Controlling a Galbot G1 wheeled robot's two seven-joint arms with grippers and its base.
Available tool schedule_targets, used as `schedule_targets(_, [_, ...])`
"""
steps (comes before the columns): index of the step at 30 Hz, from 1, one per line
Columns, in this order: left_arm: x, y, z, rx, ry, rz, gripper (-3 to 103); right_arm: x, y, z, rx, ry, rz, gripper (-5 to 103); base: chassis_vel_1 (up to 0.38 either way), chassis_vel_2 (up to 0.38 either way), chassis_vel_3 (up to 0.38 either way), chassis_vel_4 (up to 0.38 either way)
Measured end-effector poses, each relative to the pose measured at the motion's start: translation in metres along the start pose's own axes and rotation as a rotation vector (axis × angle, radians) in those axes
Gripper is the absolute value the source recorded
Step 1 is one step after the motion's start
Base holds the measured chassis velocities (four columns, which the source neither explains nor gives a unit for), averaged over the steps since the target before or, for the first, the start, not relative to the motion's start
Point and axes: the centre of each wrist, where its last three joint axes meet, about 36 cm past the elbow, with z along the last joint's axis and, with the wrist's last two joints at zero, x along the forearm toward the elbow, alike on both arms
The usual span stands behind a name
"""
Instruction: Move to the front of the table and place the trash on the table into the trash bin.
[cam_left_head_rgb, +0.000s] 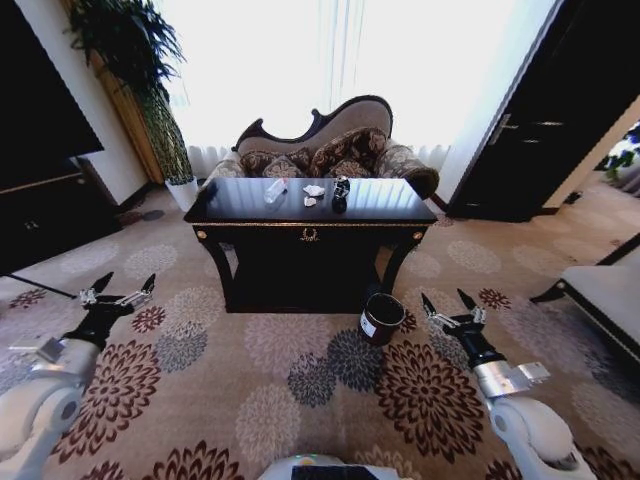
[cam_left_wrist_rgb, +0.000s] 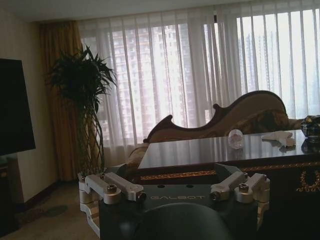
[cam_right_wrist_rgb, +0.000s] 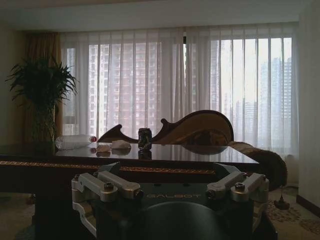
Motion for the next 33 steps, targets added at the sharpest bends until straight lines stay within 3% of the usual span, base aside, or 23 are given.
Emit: schedule_targets(33, [0.0011,0.0008,0.0033,-0.005,0.009,0.006,98,0.0006,0.0004,0.0019,-0.013,0.003,0.005,100,-0.109,0.109,0.106,-0.104])
